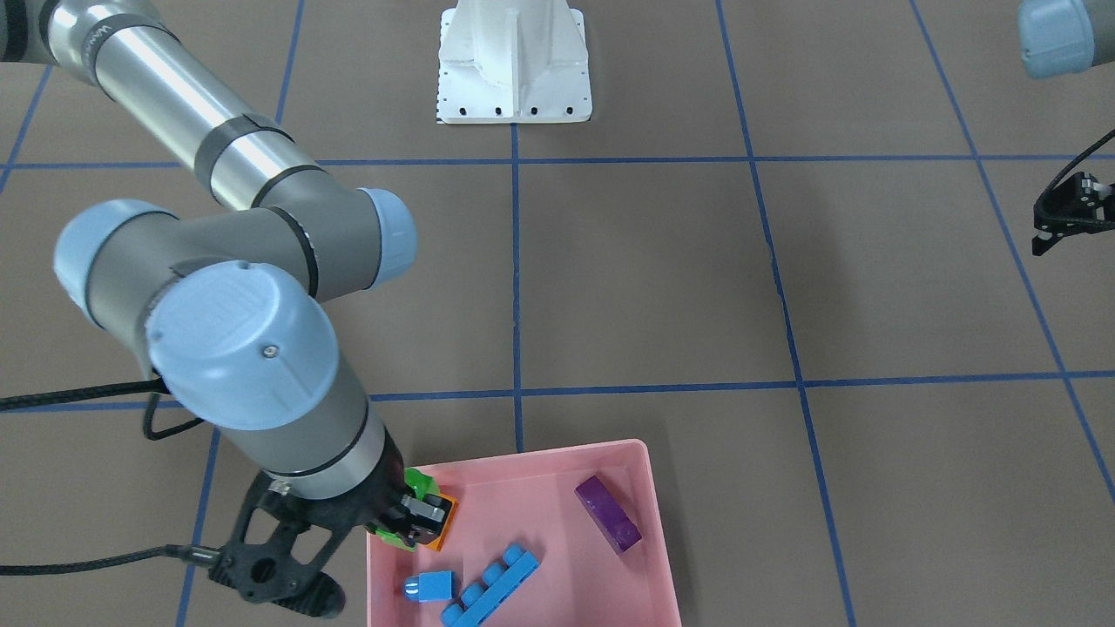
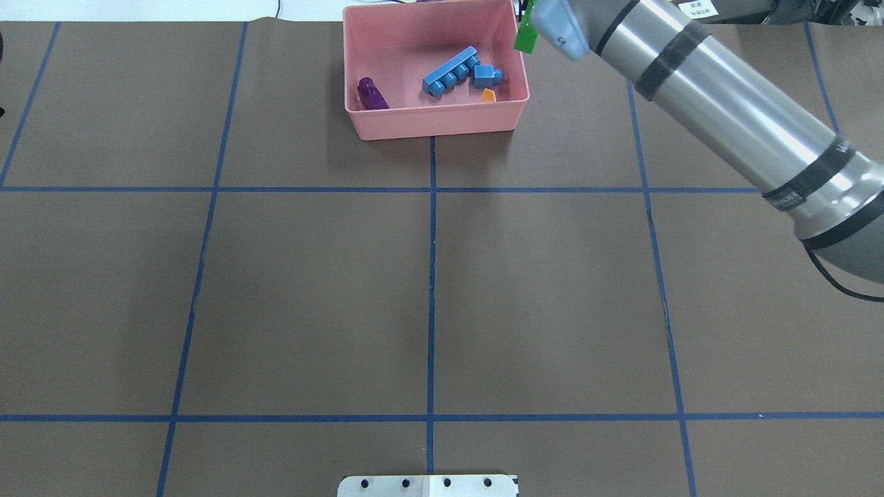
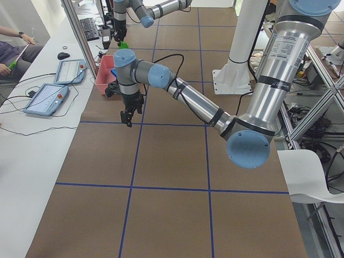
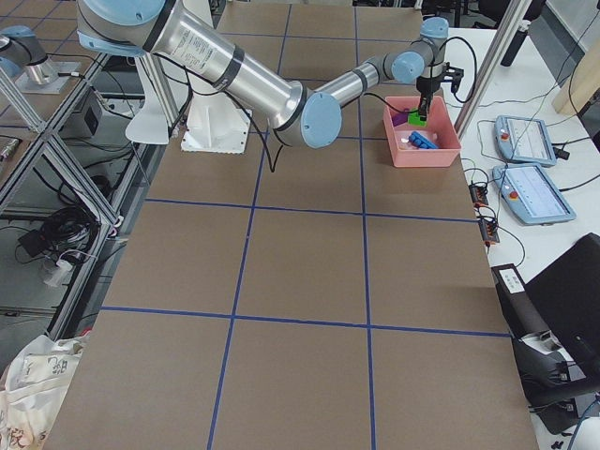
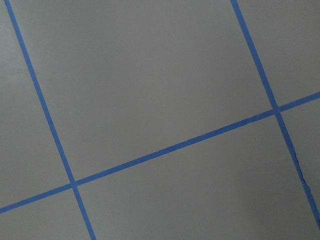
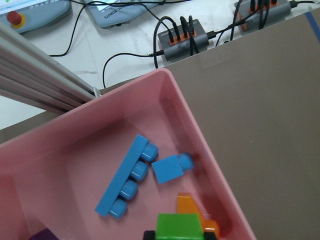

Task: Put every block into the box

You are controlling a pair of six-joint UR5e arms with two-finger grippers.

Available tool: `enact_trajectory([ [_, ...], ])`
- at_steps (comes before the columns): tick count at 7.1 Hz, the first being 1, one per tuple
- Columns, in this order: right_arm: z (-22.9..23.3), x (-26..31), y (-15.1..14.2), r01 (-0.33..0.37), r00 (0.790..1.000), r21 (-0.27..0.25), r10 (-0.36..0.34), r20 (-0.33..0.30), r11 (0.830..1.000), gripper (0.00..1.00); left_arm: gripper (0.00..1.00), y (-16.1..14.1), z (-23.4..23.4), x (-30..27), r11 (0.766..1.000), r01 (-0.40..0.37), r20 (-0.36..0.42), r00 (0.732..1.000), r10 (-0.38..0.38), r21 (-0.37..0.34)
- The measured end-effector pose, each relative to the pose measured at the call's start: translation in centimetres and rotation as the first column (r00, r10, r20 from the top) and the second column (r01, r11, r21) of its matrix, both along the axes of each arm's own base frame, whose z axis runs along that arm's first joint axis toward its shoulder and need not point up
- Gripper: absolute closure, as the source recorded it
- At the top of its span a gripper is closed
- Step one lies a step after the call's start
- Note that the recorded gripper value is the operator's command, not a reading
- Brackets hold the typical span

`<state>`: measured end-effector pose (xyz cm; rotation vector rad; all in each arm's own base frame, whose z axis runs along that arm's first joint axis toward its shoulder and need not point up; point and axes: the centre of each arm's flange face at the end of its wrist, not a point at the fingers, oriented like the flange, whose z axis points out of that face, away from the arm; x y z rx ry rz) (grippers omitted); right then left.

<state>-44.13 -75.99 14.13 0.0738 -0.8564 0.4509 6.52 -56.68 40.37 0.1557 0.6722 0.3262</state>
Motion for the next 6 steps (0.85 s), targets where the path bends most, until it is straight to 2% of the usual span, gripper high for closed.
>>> enact_trajectory([
  [1,-0.4,-3.0,0.7,-0.023,1.000,0.014,0.023,0.005,1.000,0.38,0.00,0.5,0.8,-0.2,1.000,0.001,0.003,1.000,-0.001,-0.013],
  [2,-0.7,-4.8,1.4,-0.027,1.000,0.023,0.027,0.007,0.999,0.01,0.00,0.9,1.8,-0.3,1.000,0.001,0.007,1.000,-0.001,-0.028],
  [4,-1.8,-5.9,2.0,-0.029,1.000,0.033,0.028,0.009,0.999,0.00,0.00,1.8,3.6,-0.8,0.998,0.005,0.013,1.000,-0.004,-0.058],
  [6,-3.7,-4.6,2.1,-0.007,1.000,0.019,0.007,-0.002,1.000,0.00,0.00,2.5,5.2,-1.3,0.996,0.016,0.021,1.000,-0.014,-0.088],
])
